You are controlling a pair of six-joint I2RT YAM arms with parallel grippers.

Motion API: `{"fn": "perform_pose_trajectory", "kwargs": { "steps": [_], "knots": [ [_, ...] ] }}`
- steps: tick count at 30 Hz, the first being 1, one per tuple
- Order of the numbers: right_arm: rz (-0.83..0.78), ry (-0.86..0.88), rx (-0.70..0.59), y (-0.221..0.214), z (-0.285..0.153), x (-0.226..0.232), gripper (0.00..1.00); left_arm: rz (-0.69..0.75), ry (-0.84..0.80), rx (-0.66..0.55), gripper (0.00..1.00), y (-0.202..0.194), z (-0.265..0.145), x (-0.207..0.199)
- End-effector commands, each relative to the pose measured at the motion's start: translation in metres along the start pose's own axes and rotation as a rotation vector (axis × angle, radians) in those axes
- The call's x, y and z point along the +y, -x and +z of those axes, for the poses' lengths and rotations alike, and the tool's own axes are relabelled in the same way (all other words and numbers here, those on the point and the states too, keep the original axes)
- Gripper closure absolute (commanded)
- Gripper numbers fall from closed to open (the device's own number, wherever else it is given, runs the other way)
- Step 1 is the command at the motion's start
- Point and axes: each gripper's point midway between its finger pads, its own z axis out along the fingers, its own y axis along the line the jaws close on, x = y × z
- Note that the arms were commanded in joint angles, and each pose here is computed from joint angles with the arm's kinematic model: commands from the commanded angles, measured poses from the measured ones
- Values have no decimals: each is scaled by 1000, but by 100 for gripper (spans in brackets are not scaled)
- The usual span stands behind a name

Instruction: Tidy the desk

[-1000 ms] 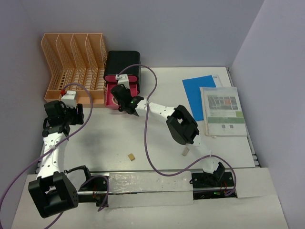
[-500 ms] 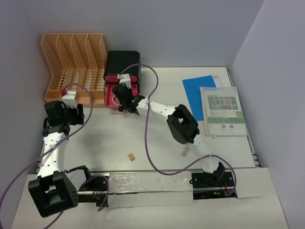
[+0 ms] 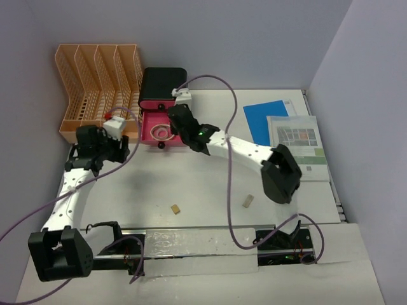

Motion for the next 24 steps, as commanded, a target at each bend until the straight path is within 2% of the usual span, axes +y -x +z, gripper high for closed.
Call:
{"fn": "perform_pose_trajectory", "kwargs": {
  "steps": [1, 4, 5, 8, 15, 20, 24],
  "knots": [
    [108, 21, -133, 48, -48, -18, 63, 167, -158, 23, 35, -1, 3, -62],
    [163, -26, -174, 38, -71, -46, 63, 289, -253, 75, 34, -14, 13, -113],
    [183, -44, -185, 32, -78, -56, 63, 301, -240, 96, 34, -17, 19, -117],
    [228, -118, -205, 11, -92, -86, 63, 289, -186, 127, 35, -17, 38, -119],
    [380, -223, -286, -16, -125, -136, 63, 165, -93, -31, 34, 15, 78, -129],
    [429, -302, -344, -25, -147, -168, 63, 87, -43, -49, 34, 18, 108, -130],
    [448, -341, -370, -29, -160, -184, 63, 81, 0, -57, 34, 15, 125, -125]
  ]
}}
